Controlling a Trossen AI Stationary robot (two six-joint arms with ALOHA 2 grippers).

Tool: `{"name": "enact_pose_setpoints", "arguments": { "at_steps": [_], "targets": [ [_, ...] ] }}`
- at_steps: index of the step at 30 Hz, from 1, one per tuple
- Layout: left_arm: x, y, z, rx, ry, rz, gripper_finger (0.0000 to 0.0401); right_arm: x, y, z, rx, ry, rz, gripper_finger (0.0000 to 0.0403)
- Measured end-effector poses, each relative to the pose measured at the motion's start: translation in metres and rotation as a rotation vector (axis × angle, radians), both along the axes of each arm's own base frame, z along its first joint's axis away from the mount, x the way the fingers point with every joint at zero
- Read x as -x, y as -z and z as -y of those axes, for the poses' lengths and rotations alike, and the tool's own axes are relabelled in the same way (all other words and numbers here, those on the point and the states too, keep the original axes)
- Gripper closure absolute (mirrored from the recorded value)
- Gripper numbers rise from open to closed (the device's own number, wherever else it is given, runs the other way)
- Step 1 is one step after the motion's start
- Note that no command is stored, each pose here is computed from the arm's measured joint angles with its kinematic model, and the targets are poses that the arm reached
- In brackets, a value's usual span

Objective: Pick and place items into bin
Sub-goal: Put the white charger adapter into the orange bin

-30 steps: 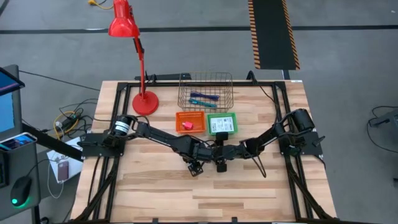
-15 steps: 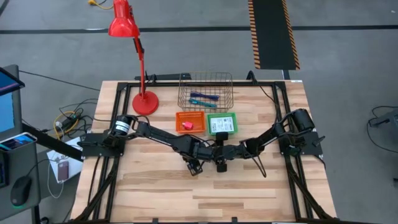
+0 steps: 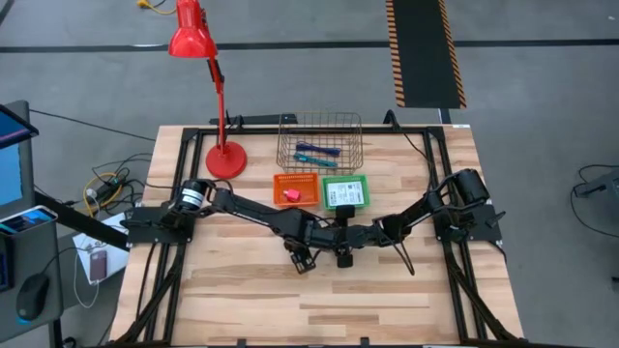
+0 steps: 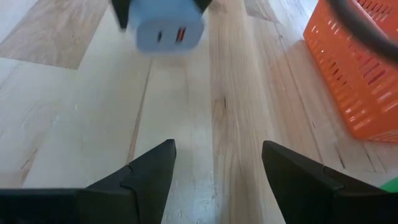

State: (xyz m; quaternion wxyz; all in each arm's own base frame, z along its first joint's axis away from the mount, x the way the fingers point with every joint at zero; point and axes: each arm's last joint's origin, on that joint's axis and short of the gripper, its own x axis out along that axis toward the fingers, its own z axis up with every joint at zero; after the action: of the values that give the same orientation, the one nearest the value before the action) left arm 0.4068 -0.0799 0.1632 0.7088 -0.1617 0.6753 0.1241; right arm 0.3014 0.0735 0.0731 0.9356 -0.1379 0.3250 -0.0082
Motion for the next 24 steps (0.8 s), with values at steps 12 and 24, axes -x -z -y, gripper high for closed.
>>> {"name": "enact_pose_setpoints", "arguments": {
  "at_steps": [12, 24],
  "targets": [
    [-0.001, -0.073, -0.019, -0.284, 0.024, -0.064, 0.0220, 0.000, 0.000, 0.000, -0.001, 0.000, 0.000, 0.0162],
    [-0.005, -0.111, -0.090, -0.471, 0.034, -0.071, 0.0220, 0.000, 0.000, 0.000, -0.002, -0.001, 0.002, 0.0162]
  ]
}}
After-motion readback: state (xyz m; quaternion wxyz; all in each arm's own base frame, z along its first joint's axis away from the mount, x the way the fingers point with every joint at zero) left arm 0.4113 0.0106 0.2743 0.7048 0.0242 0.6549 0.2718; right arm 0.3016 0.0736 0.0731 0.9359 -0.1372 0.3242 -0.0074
